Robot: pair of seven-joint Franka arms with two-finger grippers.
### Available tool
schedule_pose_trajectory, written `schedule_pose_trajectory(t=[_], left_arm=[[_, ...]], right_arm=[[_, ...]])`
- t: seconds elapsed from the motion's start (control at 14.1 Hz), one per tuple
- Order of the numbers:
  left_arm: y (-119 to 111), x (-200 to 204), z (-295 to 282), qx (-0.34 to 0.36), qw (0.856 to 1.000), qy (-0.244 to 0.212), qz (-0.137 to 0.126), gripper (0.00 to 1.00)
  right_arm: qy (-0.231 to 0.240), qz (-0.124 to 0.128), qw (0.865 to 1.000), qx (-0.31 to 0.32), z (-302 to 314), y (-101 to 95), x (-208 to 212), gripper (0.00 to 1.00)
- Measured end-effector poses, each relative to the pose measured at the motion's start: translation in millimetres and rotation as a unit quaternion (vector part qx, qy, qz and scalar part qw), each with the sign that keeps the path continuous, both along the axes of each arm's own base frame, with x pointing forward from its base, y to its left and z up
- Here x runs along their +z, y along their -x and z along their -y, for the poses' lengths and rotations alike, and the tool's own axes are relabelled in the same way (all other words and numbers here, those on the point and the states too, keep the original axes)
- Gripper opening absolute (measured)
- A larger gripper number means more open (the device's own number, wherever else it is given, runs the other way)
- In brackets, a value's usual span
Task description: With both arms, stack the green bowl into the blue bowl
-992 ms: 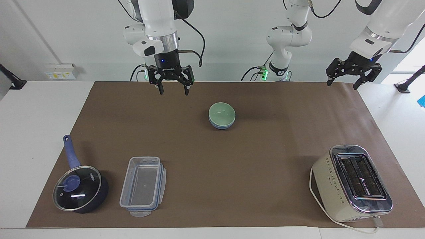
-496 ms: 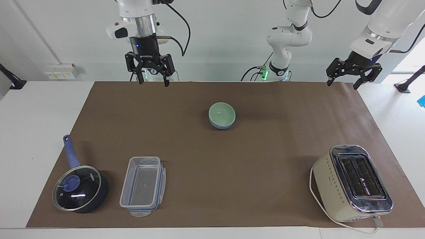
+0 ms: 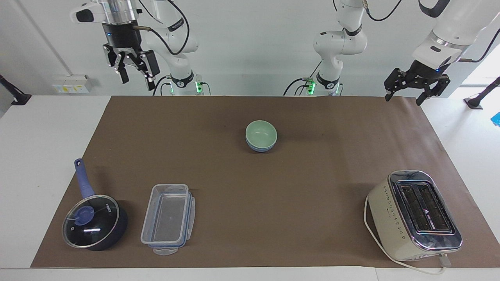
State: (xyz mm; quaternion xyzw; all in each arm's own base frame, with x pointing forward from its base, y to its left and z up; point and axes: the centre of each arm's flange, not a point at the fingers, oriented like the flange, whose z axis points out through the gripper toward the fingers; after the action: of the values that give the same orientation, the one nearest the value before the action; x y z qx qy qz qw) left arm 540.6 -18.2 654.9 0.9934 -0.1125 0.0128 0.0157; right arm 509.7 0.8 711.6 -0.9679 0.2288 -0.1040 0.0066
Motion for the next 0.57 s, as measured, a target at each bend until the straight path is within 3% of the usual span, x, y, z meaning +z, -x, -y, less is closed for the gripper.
schedule_pose_trajectory(t=[0.28,0.57], left_arm=[[0,0,0,0.000,1.000,0.000,0.000,1.00],[0,0,0,0.000,1.000,0.000,0.000,1.00]], right_arm=[[0.012,-0.046,0.996,0.078,51,10.6,-10,1.00],[0.011,-0.086,0.988,0.127,35,5.2,-47,1.00]])
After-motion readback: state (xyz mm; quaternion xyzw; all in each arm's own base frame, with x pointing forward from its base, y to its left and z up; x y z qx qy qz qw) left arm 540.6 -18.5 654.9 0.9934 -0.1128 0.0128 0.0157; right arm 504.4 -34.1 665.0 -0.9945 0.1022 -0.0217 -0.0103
